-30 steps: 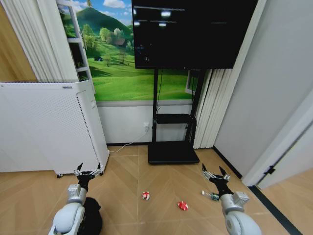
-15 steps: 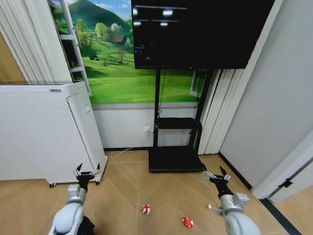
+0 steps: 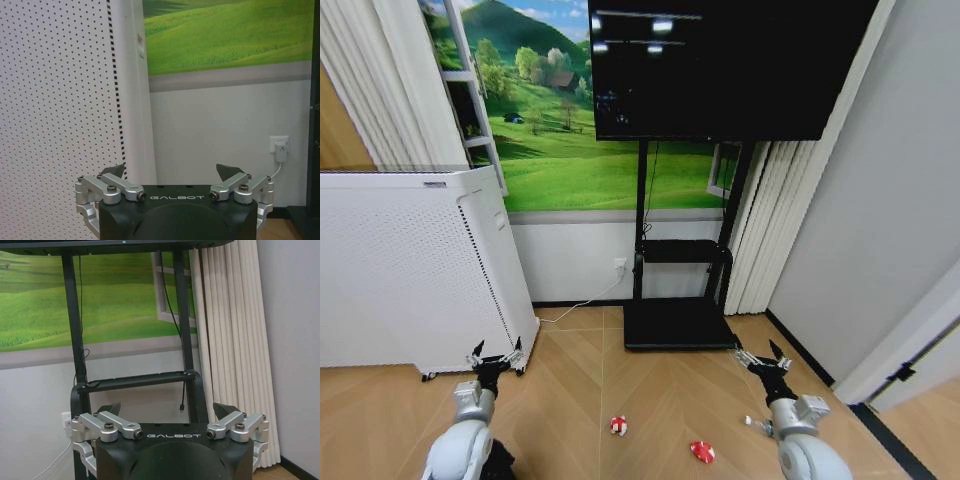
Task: Pick up the trash bin and place the garbage on the floor into it.
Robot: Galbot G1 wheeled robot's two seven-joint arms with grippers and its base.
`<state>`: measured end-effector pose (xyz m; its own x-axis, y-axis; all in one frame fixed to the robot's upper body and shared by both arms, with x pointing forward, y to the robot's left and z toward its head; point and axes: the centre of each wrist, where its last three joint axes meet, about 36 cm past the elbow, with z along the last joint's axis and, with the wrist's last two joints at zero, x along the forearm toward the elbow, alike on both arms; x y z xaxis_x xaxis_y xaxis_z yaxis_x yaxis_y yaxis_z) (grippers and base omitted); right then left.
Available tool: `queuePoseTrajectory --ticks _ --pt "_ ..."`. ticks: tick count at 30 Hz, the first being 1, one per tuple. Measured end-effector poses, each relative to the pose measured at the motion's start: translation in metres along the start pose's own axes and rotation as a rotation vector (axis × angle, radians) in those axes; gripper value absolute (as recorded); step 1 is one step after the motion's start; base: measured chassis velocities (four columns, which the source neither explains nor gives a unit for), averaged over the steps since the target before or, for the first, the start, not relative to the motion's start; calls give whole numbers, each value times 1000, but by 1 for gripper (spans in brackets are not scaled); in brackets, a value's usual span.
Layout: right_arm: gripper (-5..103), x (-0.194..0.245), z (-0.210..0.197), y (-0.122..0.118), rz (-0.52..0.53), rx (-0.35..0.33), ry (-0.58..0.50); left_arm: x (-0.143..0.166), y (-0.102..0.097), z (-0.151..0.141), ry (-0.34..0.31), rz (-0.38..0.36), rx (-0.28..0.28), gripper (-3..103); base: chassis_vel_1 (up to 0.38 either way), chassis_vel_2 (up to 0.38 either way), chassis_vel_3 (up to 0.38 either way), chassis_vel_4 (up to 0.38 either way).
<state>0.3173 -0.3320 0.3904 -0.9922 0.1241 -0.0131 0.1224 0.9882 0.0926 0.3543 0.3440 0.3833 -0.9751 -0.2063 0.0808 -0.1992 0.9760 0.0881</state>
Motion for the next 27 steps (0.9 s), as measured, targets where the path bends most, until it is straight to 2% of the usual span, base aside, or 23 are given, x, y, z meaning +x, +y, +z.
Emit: queuePoseTrajectory --ticks 27 --pt "100 -1 0 0 5 -2 -17 -2 6 -6 -20 12 -5 100 0 0 0 0"
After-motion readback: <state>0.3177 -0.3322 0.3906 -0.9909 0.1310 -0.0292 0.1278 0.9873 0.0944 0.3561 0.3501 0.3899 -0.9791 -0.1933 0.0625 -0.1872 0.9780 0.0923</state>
